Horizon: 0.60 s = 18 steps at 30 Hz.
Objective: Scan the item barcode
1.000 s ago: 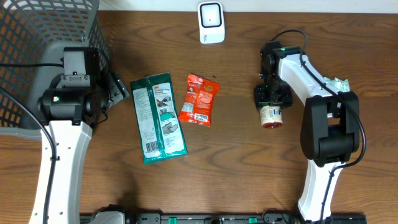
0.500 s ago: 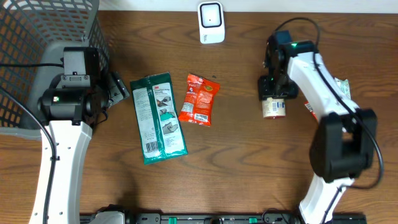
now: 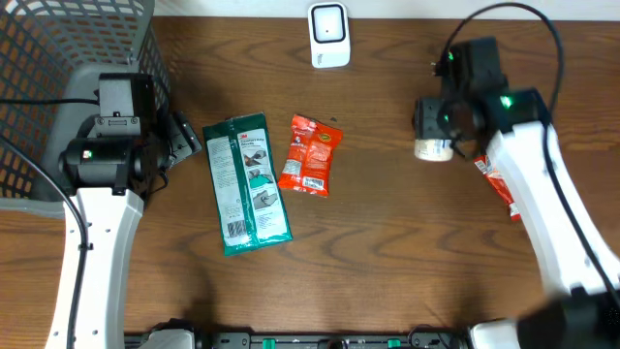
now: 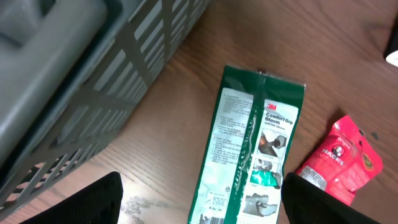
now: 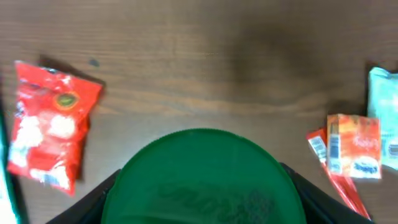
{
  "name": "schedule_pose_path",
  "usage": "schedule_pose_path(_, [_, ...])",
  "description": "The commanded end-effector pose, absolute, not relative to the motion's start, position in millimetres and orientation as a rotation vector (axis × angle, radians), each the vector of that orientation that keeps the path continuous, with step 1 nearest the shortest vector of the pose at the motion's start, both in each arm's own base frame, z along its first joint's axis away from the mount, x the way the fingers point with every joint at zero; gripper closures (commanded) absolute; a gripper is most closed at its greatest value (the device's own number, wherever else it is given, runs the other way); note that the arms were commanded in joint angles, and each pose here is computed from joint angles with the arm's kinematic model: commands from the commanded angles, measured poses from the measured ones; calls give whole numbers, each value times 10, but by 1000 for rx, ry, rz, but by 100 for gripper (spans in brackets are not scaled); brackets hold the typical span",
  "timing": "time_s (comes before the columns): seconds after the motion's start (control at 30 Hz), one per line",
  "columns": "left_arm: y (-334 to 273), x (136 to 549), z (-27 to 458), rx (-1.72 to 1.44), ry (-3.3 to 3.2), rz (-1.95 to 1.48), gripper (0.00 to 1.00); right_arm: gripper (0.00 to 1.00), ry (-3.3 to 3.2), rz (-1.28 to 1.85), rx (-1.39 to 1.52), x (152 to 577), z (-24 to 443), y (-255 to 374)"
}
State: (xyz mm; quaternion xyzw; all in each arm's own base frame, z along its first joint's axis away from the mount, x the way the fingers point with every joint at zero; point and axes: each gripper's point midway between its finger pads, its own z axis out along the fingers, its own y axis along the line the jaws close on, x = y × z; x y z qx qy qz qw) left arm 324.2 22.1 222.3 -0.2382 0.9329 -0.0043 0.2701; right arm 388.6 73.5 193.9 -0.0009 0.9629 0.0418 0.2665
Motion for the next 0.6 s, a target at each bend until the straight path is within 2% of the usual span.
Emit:
schedule_pose_path(0.0, [271, 3248, 2234, -646, 2507, 18, 18, 53, 2450, 145, 35, 3699, 1911, 745])
schedule_pose_path(0.13, [271, 3247, 2234, -646, 2507, 18, 18, 56, 2235, 101, 75, 3741, 1620, 618])
schedule_pose_path(0.33, [271, 3247, 2234, -646, 2507, 18, 18, 69, 2049, 116, 103, 3830, 1238, 592])
schedule_pose_path(0.57, [271, 3247, 2234, -646, 2507, 18, 18, 62, 2051, 117, 101, 3983, 901, 629])
